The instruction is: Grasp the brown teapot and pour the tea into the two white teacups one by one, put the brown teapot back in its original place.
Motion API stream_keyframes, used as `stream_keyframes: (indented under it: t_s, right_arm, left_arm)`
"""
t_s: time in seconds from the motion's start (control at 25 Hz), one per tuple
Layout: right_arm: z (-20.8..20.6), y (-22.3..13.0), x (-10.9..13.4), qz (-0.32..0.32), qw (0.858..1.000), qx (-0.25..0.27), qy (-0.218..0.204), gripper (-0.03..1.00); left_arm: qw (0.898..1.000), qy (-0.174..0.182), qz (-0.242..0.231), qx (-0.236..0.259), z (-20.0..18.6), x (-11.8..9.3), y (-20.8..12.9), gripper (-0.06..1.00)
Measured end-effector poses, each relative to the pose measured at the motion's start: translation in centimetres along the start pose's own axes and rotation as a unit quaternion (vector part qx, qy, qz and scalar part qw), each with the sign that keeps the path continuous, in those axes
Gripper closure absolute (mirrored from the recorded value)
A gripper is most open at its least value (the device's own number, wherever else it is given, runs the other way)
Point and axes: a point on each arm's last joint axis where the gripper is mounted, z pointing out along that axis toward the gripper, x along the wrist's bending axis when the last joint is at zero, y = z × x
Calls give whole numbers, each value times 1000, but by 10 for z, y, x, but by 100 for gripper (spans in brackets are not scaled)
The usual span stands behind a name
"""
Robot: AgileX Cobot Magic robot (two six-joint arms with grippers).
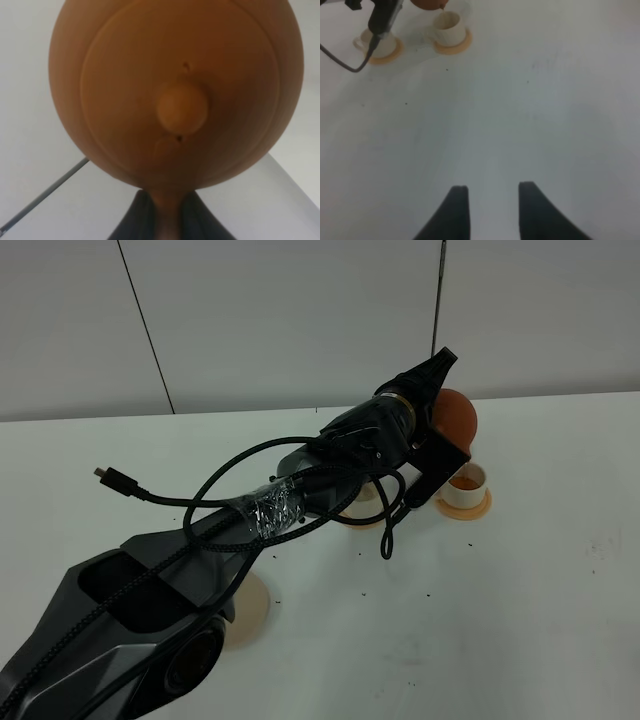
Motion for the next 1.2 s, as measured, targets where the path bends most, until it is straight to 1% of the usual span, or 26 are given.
stream_keyframes:
  t_s: [0.28, 0.64, 0.88, 1.2]
  right_arm:
    - [0, 0, 0, 0, 1000, 0, 0, 73]
    - [0, 0, 0, 0, 1000, 0, 0, 73]
    - [0, 0, 0, 0, 1000, 0, 0, 73]
    - [0, 0, 0, 0, 1000, 0, 0, 73]
  left_arm:
    - [1000, 0, 1, 1, 0, 0, -1, 77]
    - [1000, 2, 11, 6, 0, 0, -2, 77]
    - [1000, 12, 18, 5, 0, 2, -2, 77]
    - [999, 12, 29, 11, 0, 2, -3, 77]
